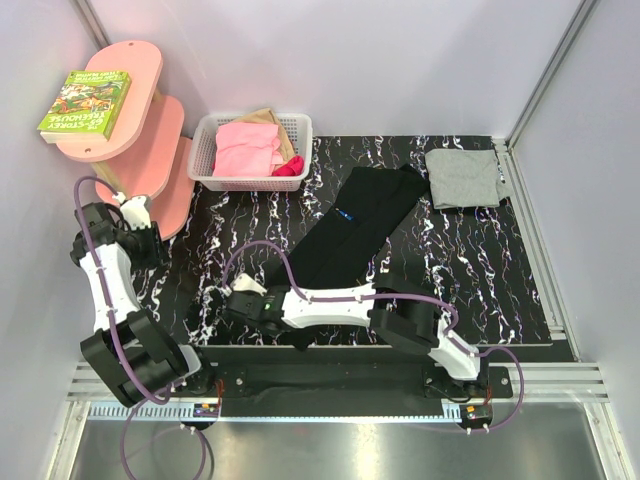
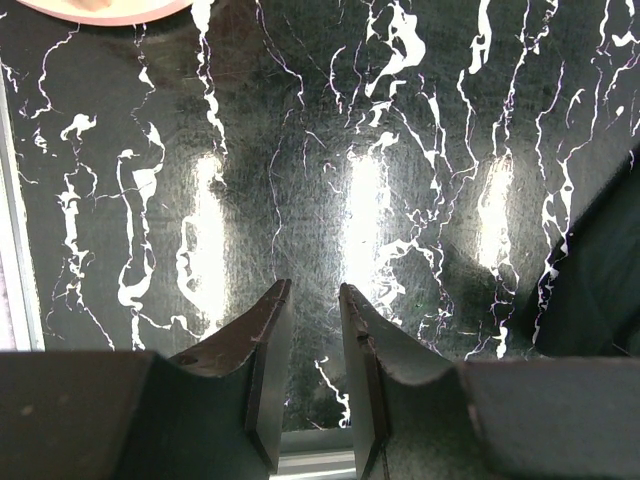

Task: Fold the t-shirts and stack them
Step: Grab the bottom of the folded rectangular tshirt with right arm, then fold the folded rectangular tshirt in 1/3 of the way

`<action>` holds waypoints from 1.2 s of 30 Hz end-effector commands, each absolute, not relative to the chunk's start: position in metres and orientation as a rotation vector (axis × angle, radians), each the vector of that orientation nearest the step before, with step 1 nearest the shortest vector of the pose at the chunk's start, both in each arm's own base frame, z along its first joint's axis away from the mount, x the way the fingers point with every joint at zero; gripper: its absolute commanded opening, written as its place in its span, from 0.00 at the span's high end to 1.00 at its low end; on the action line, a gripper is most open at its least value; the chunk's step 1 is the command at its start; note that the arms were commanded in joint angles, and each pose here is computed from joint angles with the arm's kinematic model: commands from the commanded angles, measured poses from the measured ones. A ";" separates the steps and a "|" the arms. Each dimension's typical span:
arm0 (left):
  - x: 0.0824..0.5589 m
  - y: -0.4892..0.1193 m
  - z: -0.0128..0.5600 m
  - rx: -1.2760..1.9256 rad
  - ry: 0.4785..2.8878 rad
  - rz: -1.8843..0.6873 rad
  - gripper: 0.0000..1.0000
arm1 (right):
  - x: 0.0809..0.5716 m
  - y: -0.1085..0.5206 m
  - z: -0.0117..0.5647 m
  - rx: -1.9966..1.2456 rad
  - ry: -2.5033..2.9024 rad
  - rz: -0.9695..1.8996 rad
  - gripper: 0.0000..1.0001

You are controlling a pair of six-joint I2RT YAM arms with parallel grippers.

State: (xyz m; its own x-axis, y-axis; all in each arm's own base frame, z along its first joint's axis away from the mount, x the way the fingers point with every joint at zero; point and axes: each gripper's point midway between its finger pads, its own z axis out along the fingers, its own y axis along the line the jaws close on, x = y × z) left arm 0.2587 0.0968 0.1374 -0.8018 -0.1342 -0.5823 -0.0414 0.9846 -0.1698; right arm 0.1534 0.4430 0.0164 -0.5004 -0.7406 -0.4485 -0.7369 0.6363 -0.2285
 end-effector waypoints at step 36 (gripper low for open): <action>0.284 0.097 0.168 -0.090 2.394 -0.264 0.69 | 0.193 0.399 0.152 -0.891 2.619 0.714 1.00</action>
